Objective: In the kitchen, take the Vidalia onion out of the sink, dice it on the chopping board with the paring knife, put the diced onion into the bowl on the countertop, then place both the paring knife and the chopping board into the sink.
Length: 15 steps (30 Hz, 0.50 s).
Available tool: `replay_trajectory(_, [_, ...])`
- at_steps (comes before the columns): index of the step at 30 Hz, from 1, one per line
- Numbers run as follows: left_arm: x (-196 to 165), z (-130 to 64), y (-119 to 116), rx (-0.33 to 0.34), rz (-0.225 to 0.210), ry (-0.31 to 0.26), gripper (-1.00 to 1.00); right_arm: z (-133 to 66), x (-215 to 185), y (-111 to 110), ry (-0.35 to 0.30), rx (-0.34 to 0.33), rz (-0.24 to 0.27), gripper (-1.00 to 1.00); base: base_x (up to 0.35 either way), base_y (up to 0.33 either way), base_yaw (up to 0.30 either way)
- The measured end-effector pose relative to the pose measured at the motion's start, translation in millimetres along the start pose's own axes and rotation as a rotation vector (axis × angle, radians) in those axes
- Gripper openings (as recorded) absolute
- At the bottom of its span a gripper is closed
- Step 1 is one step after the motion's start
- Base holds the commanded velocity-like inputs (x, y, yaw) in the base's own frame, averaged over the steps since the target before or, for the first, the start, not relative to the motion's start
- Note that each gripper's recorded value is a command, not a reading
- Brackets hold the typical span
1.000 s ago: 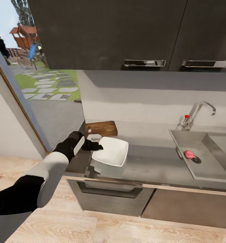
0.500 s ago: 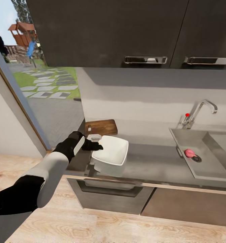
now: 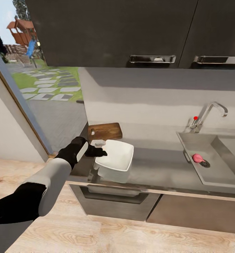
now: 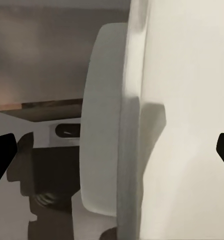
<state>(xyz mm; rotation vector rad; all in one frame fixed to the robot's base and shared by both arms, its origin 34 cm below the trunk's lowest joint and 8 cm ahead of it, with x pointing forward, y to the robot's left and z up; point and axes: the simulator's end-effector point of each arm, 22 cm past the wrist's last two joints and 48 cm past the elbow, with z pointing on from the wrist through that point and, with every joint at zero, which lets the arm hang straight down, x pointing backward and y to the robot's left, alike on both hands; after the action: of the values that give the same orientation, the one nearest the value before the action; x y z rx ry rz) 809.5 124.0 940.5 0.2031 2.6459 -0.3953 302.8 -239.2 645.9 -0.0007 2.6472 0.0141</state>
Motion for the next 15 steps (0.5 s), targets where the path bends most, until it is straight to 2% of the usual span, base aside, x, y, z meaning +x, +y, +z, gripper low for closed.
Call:
replay_trajectory(11, [1.6,4.0,1.0,0.001,-0.001,0.004,1.00,0.0,3.4,0.0,0.008,0.000,0.000,1.00,0.000,0.000,0.000])
replay_trajectory(12, [1.6,4.1,1.0,0.000,0.000,0.004,-1.00,0.0,3.5,0.0,0.009,0.000,0.000,1.00,0.000,0.000,0.000])
replay_trajectory(15, [1.1,3.9,0.7,0.002,-0.001,0.003,-1.00,0.0,3.6,0.0,0.009,0.000,0.000,1.00,0.000,0.000,0.000])
